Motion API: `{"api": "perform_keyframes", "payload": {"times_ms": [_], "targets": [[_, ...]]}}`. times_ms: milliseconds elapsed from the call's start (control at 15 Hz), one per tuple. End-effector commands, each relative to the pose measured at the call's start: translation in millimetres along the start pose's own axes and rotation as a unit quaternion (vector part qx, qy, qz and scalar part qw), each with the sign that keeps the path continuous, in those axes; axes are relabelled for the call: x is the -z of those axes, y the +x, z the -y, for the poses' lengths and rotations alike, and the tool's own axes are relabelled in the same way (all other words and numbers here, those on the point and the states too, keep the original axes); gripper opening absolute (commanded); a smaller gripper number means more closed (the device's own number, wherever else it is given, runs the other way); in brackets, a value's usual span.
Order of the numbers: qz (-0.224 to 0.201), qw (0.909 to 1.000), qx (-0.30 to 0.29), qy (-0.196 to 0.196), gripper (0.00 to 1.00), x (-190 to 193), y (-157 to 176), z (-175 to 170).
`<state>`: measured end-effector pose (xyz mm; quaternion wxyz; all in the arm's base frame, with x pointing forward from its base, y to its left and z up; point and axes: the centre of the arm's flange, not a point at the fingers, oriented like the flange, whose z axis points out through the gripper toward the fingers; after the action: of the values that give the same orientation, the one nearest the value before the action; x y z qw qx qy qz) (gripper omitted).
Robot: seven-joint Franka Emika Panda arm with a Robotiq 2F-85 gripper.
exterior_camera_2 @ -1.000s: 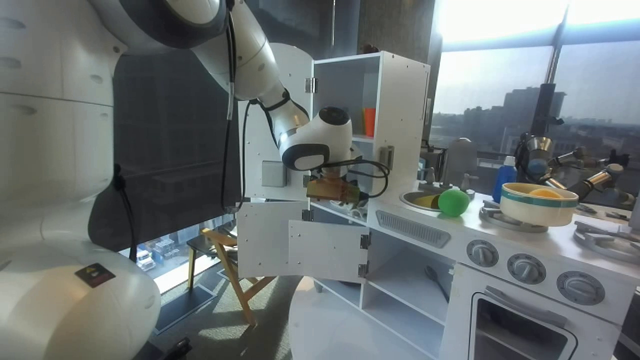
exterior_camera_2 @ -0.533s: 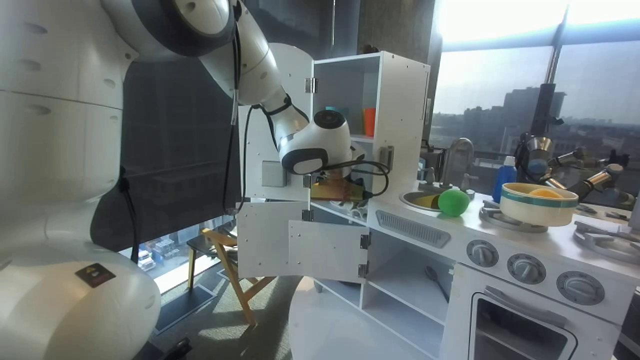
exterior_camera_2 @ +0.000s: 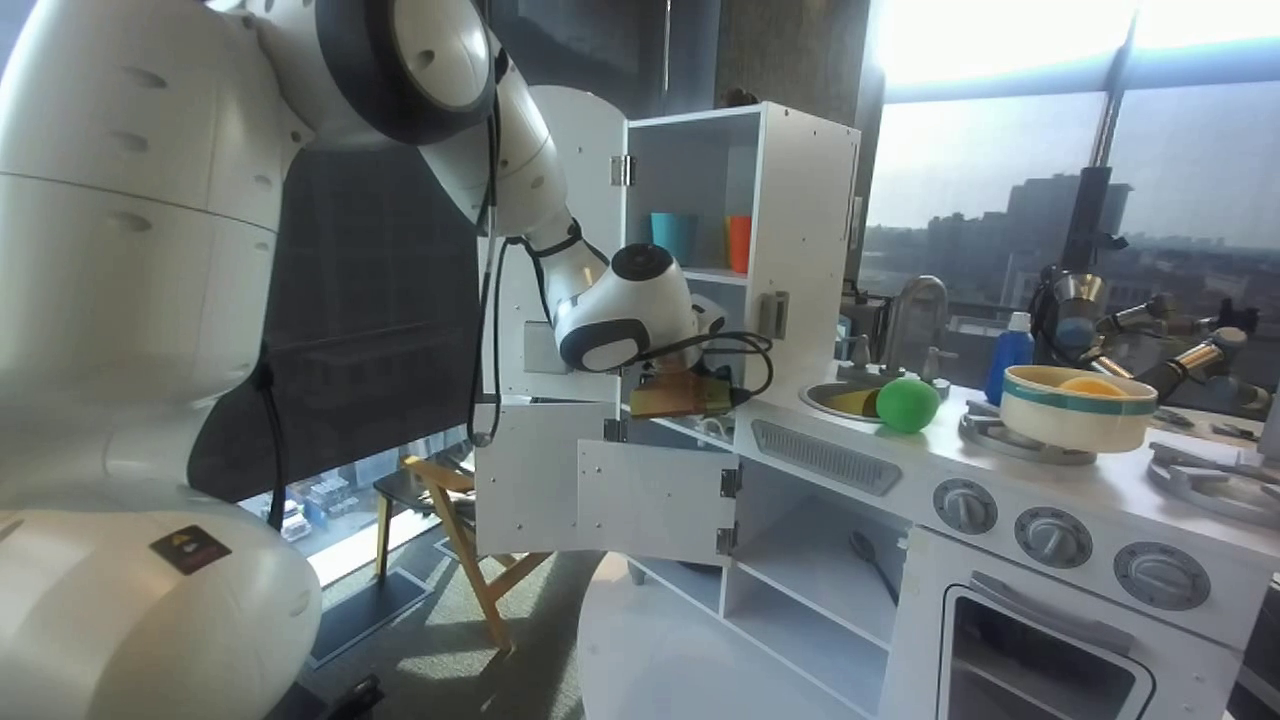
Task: Pick up the white towel in the compartment and wipe the inside of the sink
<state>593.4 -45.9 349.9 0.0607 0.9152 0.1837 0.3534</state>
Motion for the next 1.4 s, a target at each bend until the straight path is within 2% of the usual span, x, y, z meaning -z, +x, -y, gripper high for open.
{"api": "perform_keyframes", "payload": {"times_ms": [0, 400, 467, 600, 867, 1067, 1333], "targets": [[-0.021, 0.999, 0.024, -0.03, 0.51, -2, 4, 4], [-0.02, 0.9989, 0.016, -0.039, 0.05, 5, 3, 3], [-0.01, 0.9994, 0.01, -0.032, 0.0, 7, 2, 2], [-0.004, 1.0, -0.001, -0.008, 0.0, 15, 0, 3], [-0.007, 0.9998, -0.013, 0.016, 0.01, 42, 1, -2], [-0.008, 0.9969, -0.026, 0.074, 0.01, 66, 3, -4], [0.001, 0.993, -0.046, 0.109, 0.01, 99, 5, -13]]}}
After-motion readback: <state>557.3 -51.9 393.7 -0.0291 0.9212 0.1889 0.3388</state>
